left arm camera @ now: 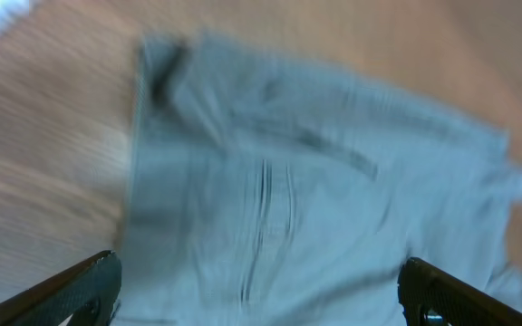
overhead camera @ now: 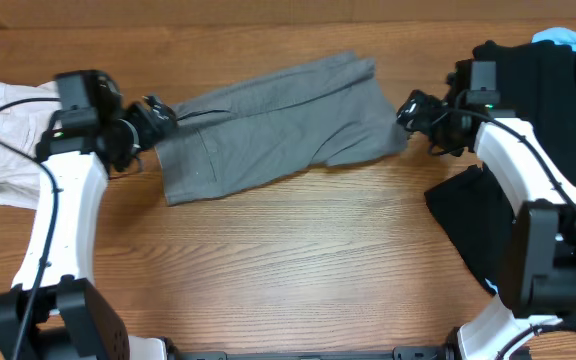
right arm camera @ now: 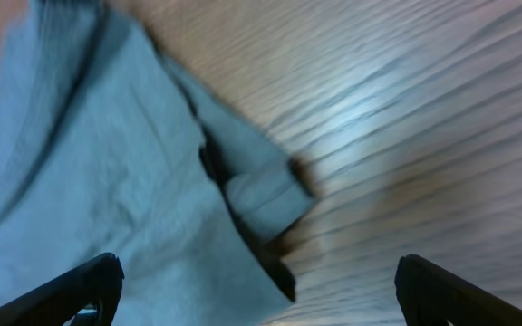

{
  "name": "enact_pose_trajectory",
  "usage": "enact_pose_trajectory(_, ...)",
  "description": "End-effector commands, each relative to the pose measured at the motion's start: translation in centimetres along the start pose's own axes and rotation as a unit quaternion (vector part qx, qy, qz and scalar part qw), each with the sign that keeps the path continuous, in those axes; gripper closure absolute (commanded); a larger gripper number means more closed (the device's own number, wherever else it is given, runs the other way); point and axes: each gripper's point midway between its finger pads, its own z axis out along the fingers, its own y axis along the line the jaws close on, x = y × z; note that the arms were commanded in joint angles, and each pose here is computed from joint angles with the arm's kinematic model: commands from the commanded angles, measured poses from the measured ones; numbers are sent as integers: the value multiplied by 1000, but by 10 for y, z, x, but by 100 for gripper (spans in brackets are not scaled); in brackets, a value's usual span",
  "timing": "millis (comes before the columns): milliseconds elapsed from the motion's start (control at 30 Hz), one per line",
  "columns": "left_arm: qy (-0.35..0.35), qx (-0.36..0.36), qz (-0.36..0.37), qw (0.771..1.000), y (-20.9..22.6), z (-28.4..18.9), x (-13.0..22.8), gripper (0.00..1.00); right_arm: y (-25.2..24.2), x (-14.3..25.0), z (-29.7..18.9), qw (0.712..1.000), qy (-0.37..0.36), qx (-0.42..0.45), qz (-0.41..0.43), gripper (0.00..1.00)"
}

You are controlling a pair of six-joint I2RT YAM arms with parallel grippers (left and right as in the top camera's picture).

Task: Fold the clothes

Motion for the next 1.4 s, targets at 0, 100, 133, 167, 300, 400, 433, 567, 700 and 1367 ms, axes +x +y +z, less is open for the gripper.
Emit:
enact_pose_trajectory(0,46,-4,38,998,-11,13,28,0,4,25,30,998,36,-14,-41,0)
enact_pose_trajectory(100,63,-3,53,997,-19,17,41,0,1,32,48,998,47,-13,-42,0)
enact_pose_trajectory(133,70,-2,62,996,-24,19,47,0,3,29,61,998,40,-17,-47,1)
enact_pose_trajectory(167,73,0,69,995,-27,20,50,0,3,28,67,998,35,-20,-49,3)
enact_pose_trajectory(300,76,-5,77,994,-30,23,55,0,3,27,75,998,32,-22,-50,71)
enact_pose_trajectory(400,79,-21,76,994,-23,23,56,0,-2,41,64,998,63,-7,-30,96)
enact_pose_trajectory(433,79,-26,76,994,-21,22,57,0,-6,50,57,996,82,4,-16,96)
enact_pose_trajectory(567,77,-44,79,993,-15,22,56,0,-23,85,18,986,152,61,26,96)
enact_pose_trajectory(700,80,-45,78,993,-13,22,58,0,-44,118,-29,965,207,140,75,96)
enact_pose_trajectory(1367,84,-48,77,992,-12,21,59,0,-4,26,-21,997,75,16,-10,34)
